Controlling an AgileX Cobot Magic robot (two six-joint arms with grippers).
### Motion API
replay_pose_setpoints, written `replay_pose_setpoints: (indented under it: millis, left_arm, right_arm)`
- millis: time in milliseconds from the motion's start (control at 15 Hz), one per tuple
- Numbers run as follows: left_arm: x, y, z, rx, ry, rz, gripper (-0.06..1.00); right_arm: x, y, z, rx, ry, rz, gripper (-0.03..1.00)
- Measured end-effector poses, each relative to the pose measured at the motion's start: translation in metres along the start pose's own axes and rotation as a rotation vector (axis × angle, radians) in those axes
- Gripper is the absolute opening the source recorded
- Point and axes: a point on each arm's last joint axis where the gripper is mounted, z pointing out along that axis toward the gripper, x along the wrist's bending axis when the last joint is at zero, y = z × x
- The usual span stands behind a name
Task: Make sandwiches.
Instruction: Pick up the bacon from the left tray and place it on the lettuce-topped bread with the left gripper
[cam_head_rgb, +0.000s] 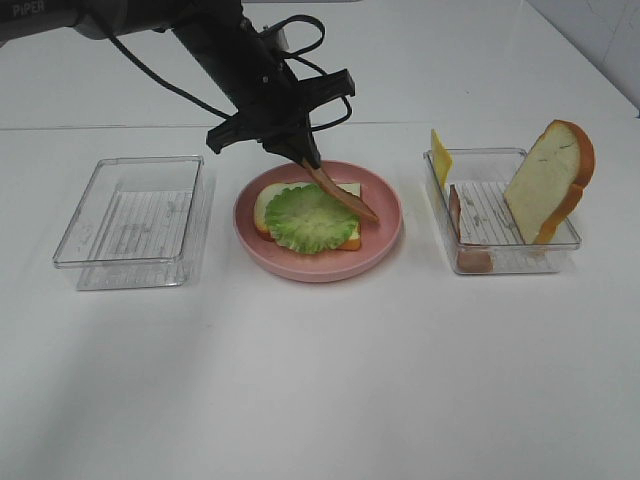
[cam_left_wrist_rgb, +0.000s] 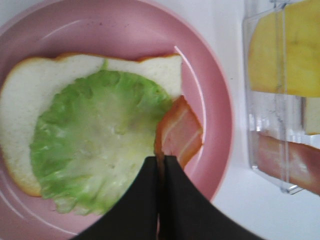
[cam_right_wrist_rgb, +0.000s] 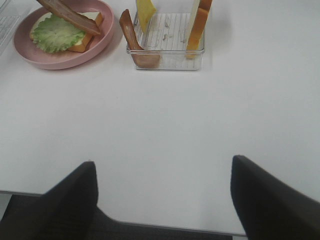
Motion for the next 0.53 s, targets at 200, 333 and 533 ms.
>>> replay_pose_setpoints:
  millis: [200,333,533]
  left_arm:
    - [0.010,-0.003,-0.001,0.037,0.113,0.061,0.00]
    - [0.011,-0.003,-0.001,0.037,0.124,0.067,0.00]
    - [0.015,-0.005,0.006,0.067,0.138,0.065,0.06]
  right_arm:
    - [0.000,0.000,0.000,0.000,0.000,0.000,0.72]
    - [0.000,0.000,0.000,0.000,0.000,0.000,0.72]
    - [0.000,0.000,0.000,0.000,0.000,0.000,0.72]
